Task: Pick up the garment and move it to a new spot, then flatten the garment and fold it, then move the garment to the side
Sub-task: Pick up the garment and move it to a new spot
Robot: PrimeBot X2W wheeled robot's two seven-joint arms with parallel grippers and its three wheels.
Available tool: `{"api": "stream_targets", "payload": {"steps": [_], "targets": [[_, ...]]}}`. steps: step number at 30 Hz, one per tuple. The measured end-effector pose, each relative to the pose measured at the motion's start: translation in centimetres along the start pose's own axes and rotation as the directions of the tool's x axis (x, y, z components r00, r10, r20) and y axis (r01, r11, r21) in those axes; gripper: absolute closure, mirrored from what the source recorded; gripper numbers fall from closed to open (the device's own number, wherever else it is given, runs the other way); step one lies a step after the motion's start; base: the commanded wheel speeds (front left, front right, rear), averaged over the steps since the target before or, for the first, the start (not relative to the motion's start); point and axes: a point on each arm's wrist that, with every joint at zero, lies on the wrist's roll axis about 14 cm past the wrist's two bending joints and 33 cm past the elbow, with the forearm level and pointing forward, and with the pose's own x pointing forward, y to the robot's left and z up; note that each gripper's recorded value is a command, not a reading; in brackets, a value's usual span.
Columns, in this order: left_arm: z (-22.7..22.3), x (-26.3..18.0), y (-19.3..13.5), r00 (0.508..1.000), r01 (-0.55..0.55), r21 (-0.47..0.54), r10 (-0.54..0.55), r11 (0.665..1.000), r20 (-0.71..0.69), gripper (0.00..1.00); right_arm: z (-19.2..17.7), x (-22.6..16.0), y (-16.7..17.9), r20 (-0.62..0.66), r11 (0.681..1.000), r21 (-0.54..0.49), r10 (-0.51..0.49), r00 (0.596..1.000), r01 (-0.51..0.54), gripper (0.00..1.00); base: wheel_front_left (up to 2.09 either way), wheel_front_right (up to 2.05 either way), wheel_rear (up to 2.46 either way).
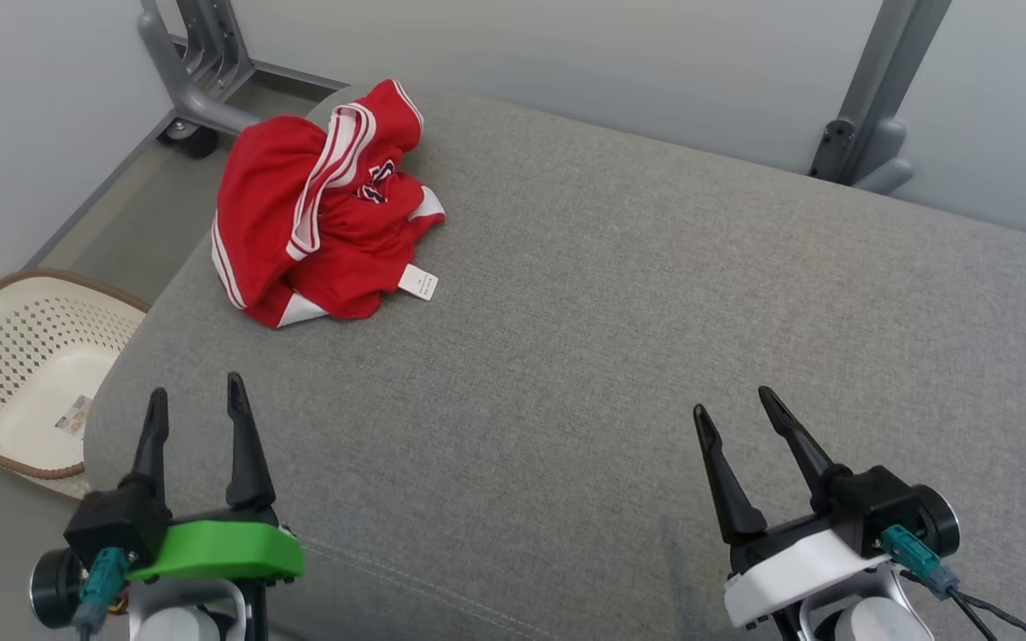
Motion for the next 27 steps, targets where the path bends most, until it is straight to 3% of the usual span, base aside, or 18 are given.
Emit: {"api": "stream_targets", "payload": {"steps": [9, 16, 22, 27], "targets": [[1.3, 6.8, -1.0, 0.999, 0.037, -0.034, -0.036, 0.999, 0.036, 0.0, -2.6, 0.4, -3.0, -0.056, 1.0, -0.02, -0.024, 0.998, 0.023, 0.0, 0.0, 0.0, 0.0], [2.8, 13.7, -2.6, 0.993, 0.1, 0.012, -0.101, 0.995, 0.057, 0.0, -4.6, 0.8, -5.2, -0.091, 0.999, -0.02, -0.037, 0.995, 0.036, 0.0, 0.0, 0.0, 0.0], [0.0, 18.8, -4.0, 0.986, 0.127, 0.018, -0.124, 0.992, -0.115, 0.0, -6.3, 1.1, -7.1, -0.117, 0.998, -0.022, -0.053, 0.992, 0.051, 0.0, 0.0, 0.0, 0.0], [-3.6, 21.1, -4.8, 0.942, 0.141, 0.038, -0.122, 0.989, -0.313, 0.0, -7.5, 0.7, -8.8, -0.138, 0.997, -0.025, -0.078, 0.987, 0.075, 0.0, 0.0, 0.0, 0.0]]}}
